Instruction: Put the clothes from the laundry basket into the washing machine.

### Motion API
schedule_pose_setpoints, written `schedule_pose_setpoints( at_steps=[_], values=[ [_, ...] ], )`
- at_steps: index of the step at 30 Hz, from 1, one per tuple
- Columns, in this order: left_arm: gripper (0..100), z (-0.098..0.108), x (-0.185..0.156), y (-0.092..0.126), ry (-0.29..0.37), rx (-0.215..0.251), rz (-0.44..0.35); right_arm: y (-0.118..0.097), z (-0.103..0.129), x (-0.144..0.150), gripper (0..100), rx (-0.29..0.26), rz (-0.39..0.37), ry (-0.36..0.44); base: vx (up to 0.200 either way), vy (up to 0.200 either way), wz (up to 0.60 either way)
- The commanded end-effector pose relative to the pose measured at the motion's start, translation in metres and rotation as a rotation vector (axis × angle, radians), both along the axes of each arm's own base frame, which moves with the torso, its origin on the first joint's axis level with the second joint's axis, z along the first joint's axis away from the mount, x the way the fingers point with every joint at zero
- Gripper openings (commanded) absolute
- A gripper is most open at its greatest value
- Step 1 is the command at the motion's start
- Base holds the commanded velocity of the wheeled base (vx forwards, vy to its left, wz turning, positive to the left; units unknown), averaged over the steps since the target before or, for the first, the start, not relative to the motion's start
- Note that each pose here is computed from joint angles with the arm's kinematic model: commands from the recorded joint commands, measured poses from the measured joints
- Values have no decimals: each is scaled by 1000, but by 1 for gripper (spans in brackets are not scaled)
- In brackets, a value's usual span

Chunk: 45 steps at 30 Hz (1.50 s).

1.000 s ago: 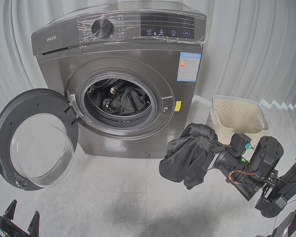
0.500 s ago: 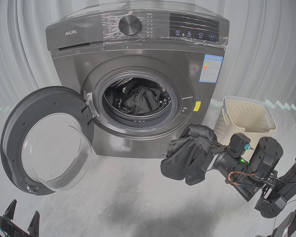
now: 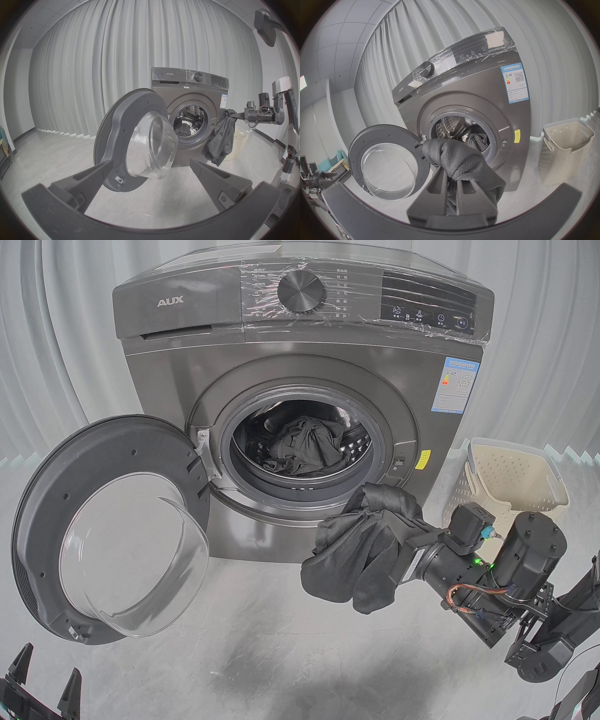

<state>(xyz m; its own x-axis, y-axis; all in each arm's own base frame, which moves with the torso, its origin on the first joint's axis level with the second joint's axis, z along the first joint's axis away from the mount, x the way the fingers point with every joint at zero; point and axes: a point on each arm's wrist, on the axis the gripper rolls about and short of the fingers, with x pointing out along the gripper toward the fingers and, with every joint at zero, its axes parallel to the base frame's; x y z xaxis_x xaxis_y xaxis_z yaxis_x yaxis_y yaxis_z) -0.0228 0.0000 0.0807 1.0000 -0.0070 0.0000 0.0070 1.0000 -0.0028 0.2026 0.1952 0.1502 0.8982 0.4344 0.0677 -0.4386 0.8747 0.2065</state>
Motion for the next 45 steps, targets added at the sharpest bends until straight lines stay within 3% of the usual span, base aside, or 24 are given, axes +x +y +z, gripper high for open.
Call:
schedule_pose_setpoints(
  at_steps=[1, 7, 8, 10, 11, 13, 14, 15, 17, 19, 22, 24, 36, 45],
  values=[
    [100, -5, 0, 0, 0, 3, -4, 9, 1, 7, 0, 9, 6, -9, 0, 0, 0],
    [100, -4, 0, 0, -11, 10, -14, 24, -1, 10, 0, 22, 29, -13, 0, 0, 0],
    [100, 3, -2, 0, -46, 0, -19, 26, -1, 10, 0, 25, 34, -12, 0, 0, 0],
    [100, 32, -10, -1, -176, -13, -54, 31, -1, 10, 0, 38, 45, -20, 0, 0, 0],
    [100, 54, -17, -2, -245, -10, -115, 33, -1, 11, 0, 56, 50, -36, 0, 0, 0],
    [100, 65, -12, -5, -182, -4, -205, 37, 0, 14, 0, 81, 50, -66, 0, 0, 0],
    [100, 65, -12, -5, -182, -4, -205, 37, 0, 14, 0, 81, 50, -66, 0, 0, 0],
    [100, 65, 2, -6, -81, -7, -277, 40, -1, 17, 0, 84, 48, -71, 0, 0, 0],
    [100, 61, 16, -7, 11, -7, -320, 40, -3, 18, 0, 84, 45, -71, 0, 0, 0],
    [100, 57, 26, -8, 63, -9, -390, 39, -2, 20, 0, 86, 42, -73, 0, 0, 0],
    [100, 57, 39, -10, 96, -14, -479, 41, 1, 22, 0, 94, 42, -82, 0, 0, 0],
    [100, 59, 52, -11, 136, -23, -502, 43, 2, 24, 0, 96, 43, -86, 0, 0, 0],
    [100, 66, 114, -30, 237, -33, -679, 59, 16, 32, 0, 129, 128, -133, 0, 0, 0],
    [100, 57, 162, -49, 291, -28, -735, 62, 24, 41, 0, 146, 115, -150, 0, 0, 0]
  ],
)
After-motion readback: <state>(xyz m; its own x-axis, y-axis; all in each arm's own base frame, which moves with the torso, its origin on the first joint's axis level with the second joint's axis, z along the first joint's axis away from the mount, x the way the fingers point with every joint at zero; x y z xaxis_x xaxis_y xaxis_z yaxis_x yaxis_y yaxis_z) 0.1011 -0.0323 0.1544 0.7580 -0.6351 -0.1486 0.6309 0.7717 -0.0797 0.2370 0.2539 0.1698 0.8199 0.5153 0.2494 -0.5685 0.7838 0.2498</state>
